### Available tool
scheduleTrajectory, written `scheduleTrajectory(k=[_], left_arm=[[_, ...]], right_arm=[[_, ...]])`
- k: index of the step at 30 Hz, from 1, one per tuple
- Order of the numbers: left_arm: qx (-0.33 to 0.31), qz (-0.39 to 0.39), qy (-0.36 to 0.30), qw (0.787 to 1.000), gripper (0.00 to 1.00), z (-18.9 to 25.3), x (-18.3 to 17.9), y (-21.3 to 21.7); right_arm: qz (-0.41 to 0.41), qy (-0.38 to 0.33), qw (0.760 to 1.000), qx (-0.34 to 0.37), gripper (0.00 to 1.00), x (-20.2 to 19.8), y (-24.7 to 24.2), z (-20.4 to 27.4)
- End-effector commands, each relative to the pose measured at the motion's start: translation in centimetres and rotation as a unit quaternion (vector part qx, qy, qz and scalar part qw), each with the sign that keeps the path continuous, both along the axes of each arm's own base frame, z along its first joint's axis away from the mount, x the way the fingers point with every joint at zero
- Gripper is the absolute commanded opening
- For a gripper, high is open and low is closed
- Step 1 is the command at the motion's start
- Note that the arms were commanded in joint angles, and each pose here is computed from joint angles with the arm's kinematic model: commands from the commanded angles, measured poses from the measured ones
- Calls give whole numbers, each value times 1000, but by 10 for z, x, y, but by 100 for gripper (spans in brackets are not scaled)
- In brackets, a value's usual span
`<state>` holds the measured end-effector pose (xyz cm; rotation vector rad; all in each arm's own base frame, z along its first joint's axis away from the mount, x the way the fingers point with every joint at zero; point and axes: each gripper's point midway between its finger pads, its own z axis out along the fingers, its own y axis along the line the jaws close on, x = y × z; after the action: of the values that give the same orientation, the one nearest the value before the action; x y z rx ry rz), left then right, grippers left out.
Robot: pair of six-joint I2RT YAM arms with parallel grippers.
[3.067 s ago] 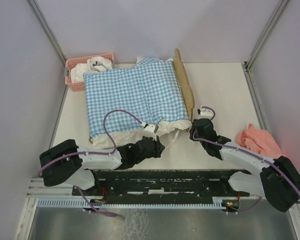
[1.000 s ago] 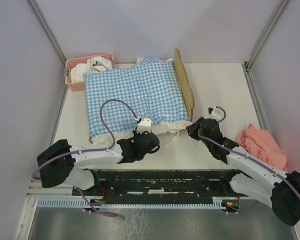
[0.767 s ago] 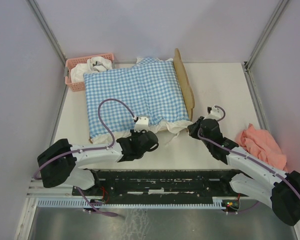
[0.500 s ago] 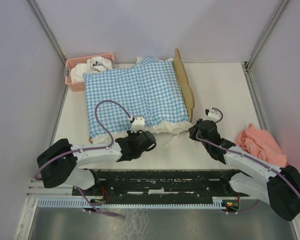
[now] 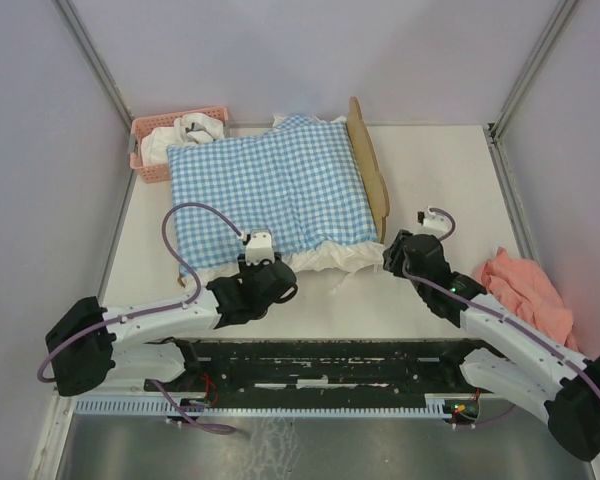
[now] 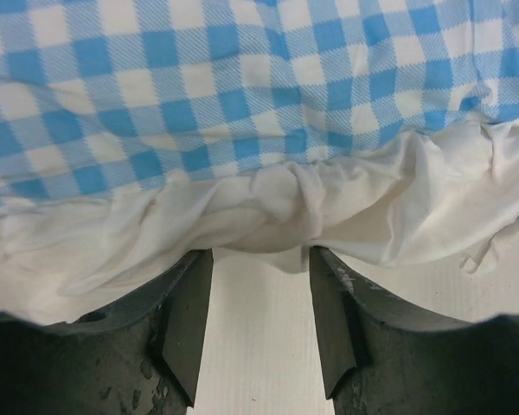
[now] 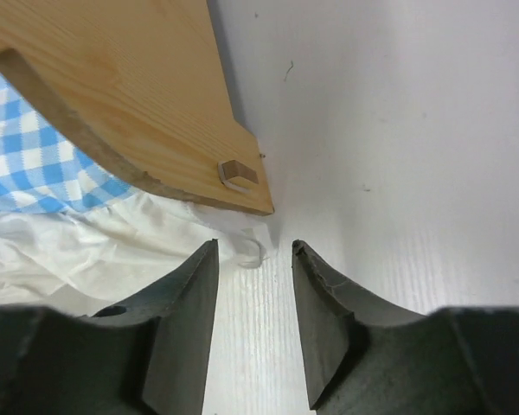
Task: Set up the pet bed
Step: Adjust the mattress on the bed frame.
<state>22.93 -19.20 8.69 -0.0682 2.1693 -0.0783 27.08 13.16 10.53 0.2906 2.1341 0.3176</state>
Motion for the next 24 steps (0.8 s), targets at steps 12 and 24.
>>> scheduleTrajectory(k=[12,24], left_arm=[[-10,107,-111,988,63,101,21,85],[13,161,-138,977,68,142,31,140]], right_arm=[[71,-103,992,33,67,-25,-1,126],[99,-112,988,47,72,-19,14,137]])
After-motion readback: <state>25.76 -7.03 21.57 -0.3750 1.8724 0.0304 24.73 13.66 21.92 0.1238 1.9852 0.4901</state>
